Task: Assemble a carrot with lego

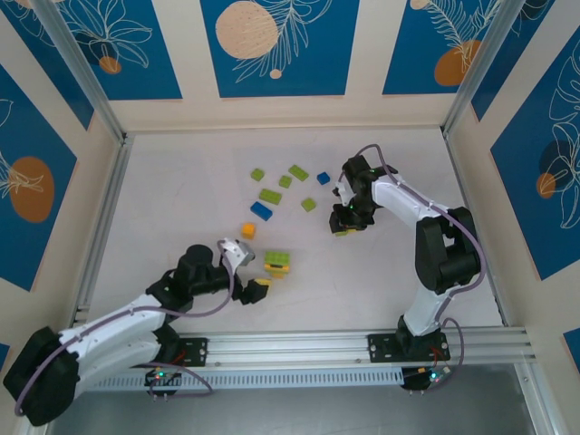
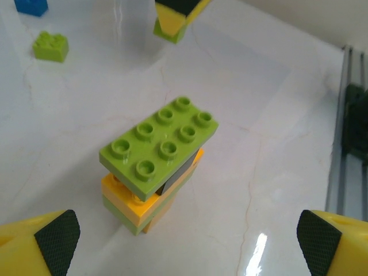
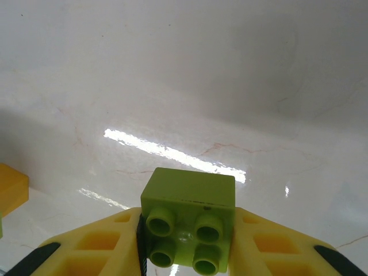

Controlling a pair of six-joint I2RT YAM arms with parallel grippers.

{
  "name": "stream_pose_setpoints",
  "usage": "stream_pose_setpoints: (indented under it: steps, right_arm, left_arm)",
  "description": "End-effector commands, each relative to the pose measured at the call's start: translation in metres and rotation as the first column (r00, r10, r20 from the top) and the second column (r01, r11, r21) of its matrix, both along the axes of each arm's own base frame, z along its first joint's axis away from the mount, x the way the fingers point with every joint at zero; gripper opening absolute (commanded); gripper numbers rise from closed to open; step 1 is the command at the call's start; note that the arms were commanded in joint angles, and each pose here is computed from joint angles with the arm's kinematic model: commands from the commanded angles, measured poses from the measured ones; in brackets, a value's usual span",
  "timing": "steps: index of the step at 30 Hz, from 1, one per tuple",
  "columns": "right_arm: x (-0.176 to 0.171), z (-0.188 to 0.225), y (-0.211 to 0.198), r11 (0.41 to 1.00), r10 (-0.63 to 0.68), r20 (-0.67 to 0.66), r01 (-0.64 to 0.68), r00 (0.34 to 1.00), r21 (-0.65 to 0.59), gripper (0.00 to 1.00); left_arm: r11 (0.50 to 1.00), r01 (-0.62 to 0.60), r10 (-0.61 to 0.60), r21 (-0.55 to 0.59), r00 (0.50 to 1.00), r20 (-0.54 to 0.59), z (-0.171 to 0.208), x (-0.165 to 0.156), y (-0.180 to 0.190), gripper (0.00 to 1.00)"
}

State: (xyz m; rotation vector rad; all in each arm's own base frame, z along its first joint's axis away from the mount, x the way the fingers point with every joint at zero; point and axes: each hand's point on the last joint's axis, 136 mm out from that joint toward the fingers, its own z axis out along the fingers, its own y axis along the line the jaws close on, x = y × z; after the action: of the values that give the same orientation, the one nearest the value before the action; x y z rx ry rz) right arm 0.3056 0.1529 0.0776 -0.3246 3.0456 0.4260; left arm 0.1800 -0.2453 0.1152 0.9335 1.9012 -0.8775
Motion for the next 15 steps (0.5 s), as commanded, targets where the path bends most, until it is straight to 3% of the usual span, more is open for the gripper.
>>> stream_pose_setpoints:
  steps: [1,11,15]
  right_arm:
    - [0.000,0.019,0.012,0.999,0.013,0.024,-0.015,1.000,0.048,0.35]
    - [-0.004,0.024,0.018,0.996,0.037,0.037,-0.040,0.999,0.076,0.35]
    - [-0.003,0.026,0.023,0.994,0.049,0.036,-0.053,0.998,0.092,0.35]
  left_arm:
    - [0.999,0.037,-0.041,0.028,0.989,0.143,0.015,0.016,-0.015,1.00]
    - [0.994,0.103,-0.108,0.039,0.983,0.147,0.000,0.032,-0.046,1.00]
    - [0.996,0.079,-0.083,0.035,0.985,0.151,-0.018,0.035,-0.048,1.00]
